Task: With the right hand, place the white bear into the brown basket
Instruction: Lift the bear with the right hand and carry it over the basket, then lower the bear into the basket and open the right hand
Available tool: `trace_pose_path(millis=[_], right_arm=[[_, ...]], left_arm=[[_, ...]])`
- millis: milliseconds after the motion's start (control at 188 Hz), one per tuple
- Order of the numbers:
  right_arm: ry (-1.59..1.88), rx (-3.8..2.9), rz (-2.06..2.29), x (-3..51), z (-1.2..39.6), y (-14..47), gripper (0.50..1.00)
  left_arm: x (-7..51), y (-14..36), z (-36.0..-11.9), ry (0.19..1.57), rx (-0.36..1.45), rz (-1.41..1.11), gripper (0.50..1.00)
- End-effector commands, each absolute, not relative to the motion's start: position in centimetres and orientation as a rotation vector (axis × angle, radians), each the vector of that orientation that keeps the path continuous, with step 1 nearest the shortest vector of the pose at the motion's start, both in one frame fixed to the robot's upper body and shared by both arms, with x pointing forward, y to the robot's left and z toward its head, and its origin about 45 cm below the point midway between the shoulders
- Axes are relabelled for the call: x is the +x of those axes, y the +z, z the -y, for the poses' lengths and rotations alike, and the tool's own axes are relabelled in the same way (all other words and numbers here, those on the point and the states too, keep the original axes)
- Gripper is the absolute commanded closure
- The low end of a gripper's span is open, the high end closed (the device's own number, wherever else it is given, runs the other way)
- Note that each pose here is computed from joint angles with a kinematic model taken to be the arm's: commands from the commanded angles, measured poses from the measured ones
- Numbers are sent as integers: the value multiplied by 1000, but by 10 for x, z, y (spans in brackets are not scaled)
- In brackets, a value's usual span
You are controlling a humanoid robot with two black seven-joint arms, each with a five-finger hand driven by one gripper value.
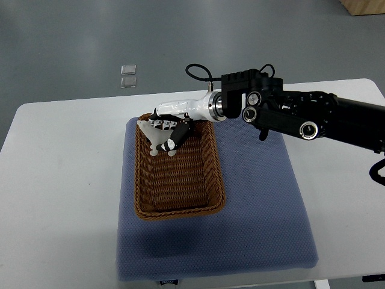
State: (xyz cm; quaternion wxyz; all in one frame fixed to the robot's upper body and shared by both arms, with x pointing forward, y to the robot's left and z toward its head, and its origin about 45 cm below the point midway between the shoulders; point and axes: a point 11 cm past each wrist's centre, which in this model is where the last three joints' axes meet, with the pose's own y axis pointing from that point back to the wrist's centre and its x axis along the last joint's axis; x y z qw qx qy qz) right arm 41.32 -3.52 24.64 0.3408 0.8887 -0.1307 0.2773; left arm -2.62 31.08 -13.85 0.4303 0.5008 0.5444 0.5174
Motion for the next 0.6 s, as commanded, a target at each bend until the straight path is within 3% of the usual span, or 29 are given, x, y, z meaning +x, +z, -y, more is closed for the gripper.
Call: trace_pose_path(millis=[0, 373, 469, 596], right_arm=[[721, 2299, 321, 407, 28, 226, 1000], [734, 2231, 336, 406, 34, 186, 1000], [734, 2229, 336, 406, 35, 185, 946], [727, 2230, 331, 405, 36, 184, 760]], left_arm=[[-26, -138, -310, 1290, 1249, -1358, 500], [-26, -138, -312, 1295, 1251, -1358, 500], [-26, -138, -312, 1294, 1251, -1356, 500], [-26, -138, -313, 1296, 1252, -1357, 500]])
